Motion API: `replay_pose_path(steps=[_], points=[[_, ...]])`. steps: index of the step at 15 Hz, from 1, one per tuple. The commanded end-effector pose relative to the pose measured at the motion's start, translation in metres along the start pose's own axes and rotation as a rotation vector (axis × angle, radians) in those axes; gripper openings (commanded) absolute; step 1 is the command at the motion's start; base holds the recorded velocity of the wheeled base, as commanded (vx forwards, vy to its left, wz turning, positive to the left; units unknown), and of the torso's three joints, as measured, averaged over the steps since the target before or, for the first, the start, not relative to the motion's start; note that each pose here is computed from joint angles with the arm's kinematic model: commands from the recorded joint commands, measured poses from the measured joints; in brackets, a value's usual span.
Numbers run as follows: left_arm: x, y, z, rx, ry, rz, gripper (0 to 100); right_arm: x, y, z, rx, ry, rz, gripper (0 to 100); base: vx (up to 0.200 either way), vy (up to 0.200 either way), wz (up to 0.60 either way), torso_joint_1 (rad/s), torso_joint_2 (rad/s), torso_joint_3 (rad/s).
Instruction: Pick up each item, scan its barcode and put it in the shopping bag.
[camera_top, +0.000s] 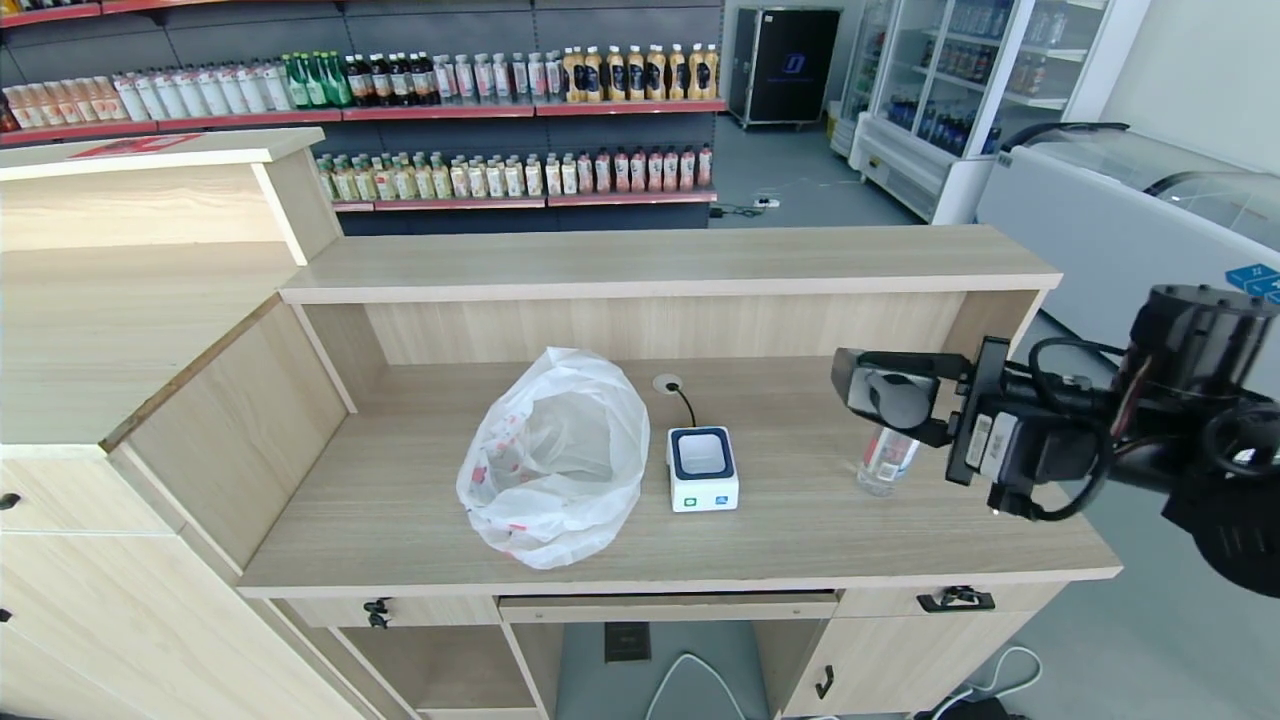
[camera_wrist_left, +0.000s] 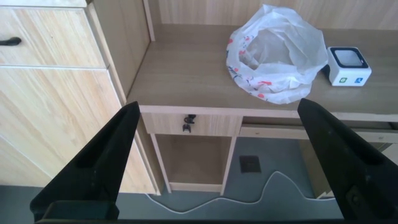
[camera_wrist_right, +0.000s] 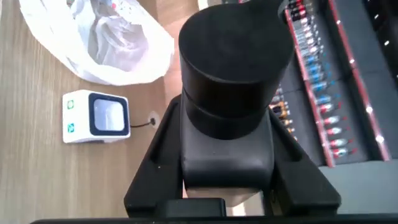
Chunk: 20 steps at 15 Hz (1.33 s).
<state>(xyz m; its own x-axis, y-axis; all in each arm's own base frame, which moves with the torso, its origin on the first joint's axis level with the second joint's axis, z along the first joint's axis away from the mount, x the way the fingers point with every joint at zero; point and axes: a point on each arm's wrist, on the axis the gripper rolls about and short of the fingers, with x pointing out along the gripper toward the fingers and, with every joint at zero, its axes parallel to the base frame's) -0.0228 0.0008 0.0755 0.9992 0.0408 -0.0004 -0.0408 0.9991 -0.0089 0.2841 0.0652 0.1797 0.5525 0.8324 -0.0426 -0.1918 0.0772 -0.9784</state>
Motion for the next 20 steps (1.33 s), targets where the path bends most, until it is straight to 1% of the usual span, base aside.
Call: replay_pose_path(steps=[1, 2, 3, 4, 5, 6, 7, 8, 9, 12, 13, 15, 18, 20], points=[[0.000, 0.000, 0.000, 0.000, 0.000, 0.001, 100, -0.028, -0.018, 0.054, -0.233, -0.067, -0.080, 0, 0.000, 0.000, 0.00, 0.000, 0.00, 0.000], [0.000, 0.000, 0.000, 0.000, 0.000, 0.001, 100, -0.034, -0.027, 0.061, -0.340, -0.070, -0.116, 0, 0.000, 0.000, 0.00, 0.000, 0.00, 0.000], [0.000, 0.000, 0.000, 0.000, 0.000, 0.001, 100, -0.037, -0.031, 0.065, -0.412, -0.076, -0.145, 0, 0.000, 0.000, 0.00, 0.000, 0.00, 0.000], [0.000, 0.000, 0.000, 0.000, 0.000, 0.001, 100, -0.042, -0.036, 0.072, -0.523, -0.096, -0.187, 0, 0.000, 0.000, 0.00, 0.000, 0.00, 0.000], [0.000, 0.000, 0.000, 0.000, 0.000, 0.001, 100, -0.049, -0.048, 0.087, -0.718, -0.115, -0.283, 0, 0.000, 0.000, 0.00, 0.000, 0.00, 0.000], [0.000, 0.000, 0.000, 0.000, 0.000, 0.001, 100, -0.054, -0.050, 0.095, -0.797, -0.119, -0.319, 0, 0.000, 0.000, 0.00, 0.000, 0.00, 0.000], [0.000, 0.000, 0.000, 0.000, 0.000, 0.001, 100, -0.063, -0.043, 0.105, -0.884, -0.122, -0.341, 0, 0.000, 0.000, 0.00, 0.000, 0.00, 0.000], [0.000, 0.000, 0.000, 0.000, 0.000, 0.001, 100, -0.066, -0.037, 0.109, -0.909, -0.130, -0.337, 0, 0.000, 0.000, 0.00, 0.000, 0.00, 0.000], [0.000, 0.000, 0.000, 0.000, 0.000, 0.001, 100, -0.071, -0.030, 0.120, -0.992, -0.152, -0.339, 0, 0.000, 0.000, 0.00, 0.000, 0.00, 0.000], [0.000, 0.000, 0.000, 0.000, 0.000, 0.001, 100, -0.077, -0.011, 0.143, -1.116, -0.281, -0.267, 0, 0.000, 0.000, 0.00, 0.000, 0.00, 0.000], [0.000, 0.000, 0.000, 0.000, 0.000, 0.001, 100, -0.087, -0.008, 0.149, -1.148, -0.291, -0.238, 0, 0.000, 0.000, 0.00, 0.000, 0.00, 0.000], [0.000, 0.000, 0.000, 0.000, 0.000, 0.001, 100, -0.108, -0.003, 0.161, -1.159, -0.283, -0.194, 0, 0.000, 0.000, 0.00, 0.000, 0.00, 0.000], [0.000, 0.000, 0.000, 0.000, 0.000, 0.001, 100, -0.108, -0.006, 0.163, -1.178, -0.292, -0.217, 0, 0.000, 0.000, 0.00, 0.000, 0.00, 0.000], [0.000, 0.000, 0.000, 0.000, 0.000, -0.001, 100, -0.106, -0.010, 0.165, -1.213, -0.291, -0.259, 0, 0.000, 0.000, 0.00, 0.000, 0.00, 0.000]])
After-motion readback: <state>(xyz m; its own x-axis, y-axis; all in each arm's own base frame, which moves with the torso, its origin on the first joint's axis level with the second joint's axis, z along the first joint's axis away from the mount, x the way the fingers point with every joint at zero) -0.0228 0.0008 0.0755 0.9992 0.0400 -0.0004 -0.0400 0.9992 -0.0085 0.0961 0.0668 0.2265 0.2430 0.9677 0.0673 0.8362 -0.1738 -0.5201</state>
